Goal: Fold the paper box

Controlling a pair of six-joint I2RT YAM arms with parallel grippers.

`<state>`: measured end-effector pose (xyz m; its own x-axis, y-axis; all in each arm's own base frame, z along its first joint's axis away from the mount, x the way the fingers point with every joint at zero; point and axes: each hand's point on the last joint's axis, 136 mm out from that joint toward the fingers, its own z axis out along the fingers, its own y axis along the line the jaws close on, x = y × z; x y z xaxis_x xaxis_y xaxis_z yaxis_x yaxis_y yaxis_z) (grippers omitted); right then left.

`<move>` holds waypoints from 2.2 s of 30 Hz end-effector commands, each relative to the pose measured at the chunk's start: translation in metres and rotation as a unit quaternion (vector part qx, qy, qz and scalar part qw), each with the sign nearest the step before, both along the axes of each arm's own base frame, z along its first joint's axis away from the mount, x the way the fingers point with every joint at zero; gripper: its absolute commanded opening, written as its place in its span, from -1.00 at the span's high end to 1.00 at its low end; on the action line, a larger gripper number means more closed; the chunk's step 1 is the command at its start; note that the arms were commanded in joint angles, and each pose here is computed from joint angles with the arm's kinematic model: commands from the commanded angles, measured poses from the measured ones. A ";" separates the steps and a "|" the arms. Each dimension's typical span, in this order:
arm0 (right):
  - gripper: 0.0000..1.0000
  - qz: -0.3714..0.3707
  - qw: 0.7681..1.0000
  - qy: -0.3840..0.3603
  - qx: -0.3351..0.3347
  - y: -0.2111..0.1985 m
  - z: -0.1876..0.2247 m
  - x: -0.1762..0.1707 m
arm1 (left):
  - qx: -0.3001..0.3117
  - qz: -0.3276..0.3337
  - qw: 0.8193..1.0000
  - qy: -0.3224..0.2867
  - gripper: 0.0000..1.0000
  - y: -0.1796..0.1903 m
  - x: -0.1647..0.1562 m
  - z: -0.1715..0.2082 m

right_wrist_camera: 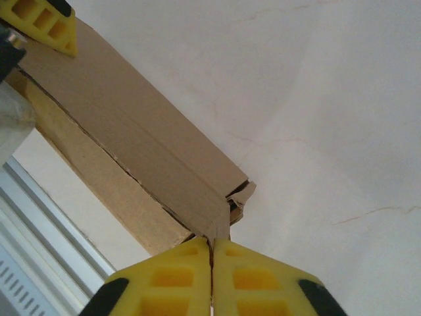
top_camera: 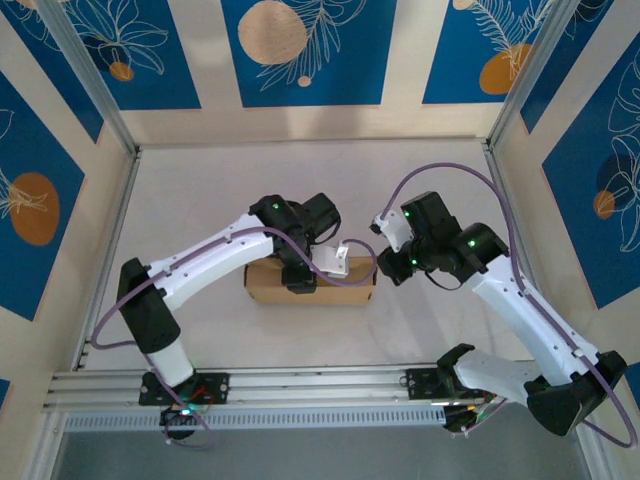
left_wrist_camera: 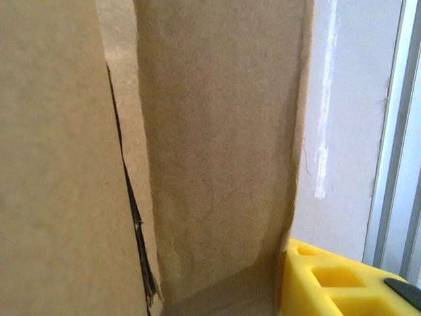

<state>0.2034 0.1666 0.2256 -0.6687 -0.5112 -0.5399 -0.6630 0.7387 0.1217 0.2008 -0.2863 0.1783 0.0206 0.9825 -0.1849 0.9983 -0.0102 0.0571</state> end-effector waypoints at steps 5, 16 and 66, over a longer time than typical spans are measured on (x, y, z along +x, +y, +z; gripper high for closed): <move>0.81 -0.005 1.000 0.022 0.000 0.001 -0.007 -0.005 | -0.016 0.014 1.000 0.002 0.11 -0.005 0.005 0.008; 0.77 -0.012 1.000 0.029 -0.005 0.001 -0.010 -0.007 | -0.012 0.021 1.000 0.004 0.12 -0.004 0.007 0.005; 1.00 -0.248 0.957 0.142 0.053 0.010 -0.034 0.021 | -0.036 0.068 0.997 0.016 0.16 -0.017 0.021 -0.005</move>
<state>0.2285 0.1807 0.1986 -0.9398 -0.0713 -0.3343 -0.1965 0.9128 0.3580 0.2130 -0.2871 0.1644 -0.1189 0.9767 -0.1789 0.9924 0.1225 0.0095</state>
